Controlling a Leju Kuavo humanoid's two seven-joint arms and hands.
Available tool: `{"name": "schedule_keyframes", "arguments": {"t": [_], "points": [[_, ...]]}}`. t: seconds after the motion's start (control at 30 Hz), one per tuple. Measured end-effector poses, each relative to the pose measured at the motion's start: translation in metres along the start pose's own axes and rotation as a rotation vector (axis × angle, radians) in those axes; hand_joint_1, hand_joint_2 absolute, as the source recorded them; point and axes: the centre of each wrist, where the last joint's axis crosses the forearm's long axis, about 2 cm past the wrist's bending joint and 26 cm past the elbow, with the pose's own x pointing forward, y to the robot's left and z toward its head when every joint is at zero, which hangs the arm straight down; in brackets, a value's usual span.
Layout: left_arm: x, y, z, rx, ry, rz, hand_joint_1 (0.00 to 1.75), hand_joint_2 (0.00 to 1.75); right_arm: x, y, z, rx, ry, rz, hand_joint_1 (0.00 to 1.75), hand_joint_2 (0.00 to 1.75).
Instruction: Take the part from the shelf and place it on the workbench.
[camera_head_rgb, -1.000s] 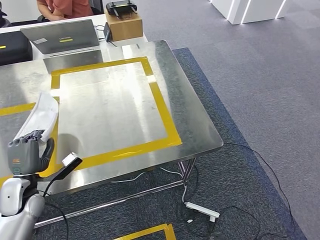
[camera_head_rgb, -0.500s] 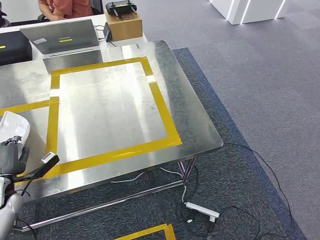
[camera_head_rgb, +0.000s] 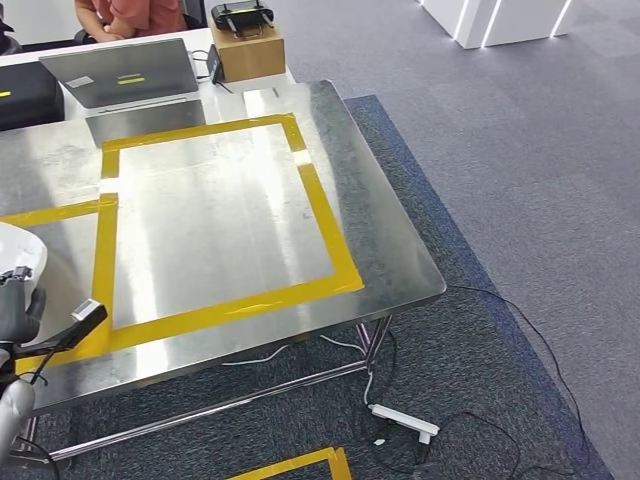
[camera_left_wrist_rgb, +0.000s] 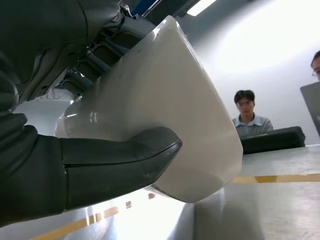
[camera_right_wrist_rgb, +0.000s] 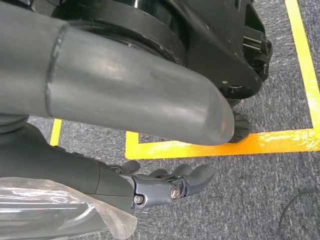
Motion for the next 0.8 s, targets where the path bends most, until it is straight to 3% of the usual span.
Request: {"name": "schedule_keyframes", "arguments": {"t": [0.27, 0.4, 0.67, 0.8], "points": [[0.006, 0.005, -0.010, 0.023, -0.027, -0.001, 1.75, 1.75, 0.001, 0.001, 0.000, 0.004, -0.007, 0.000, 0.00, 0.00], [0.008, 0.007, -0.012, 0.030, -0.046, 0.006, 0.00, 1.75, 0.001, 0.001, 0.000, 0.005, -0.011, 0.000, 0.00, 0.00], [0.016, 0.010, -0.015, 0.045, -0.079, 0.078, 0.00, 1.75, 0.001, 0.000, 0.000, 0.004, -0.019, -0.001, 0.00, 0.00], [0.019, 0.011, -0.017, 0.048, -0.080, 0.089, 0.00, 0.00, 0.001, -0.001, 0.000, 0.002, -0.019, -0.001, 0.00, 0.00]]}}
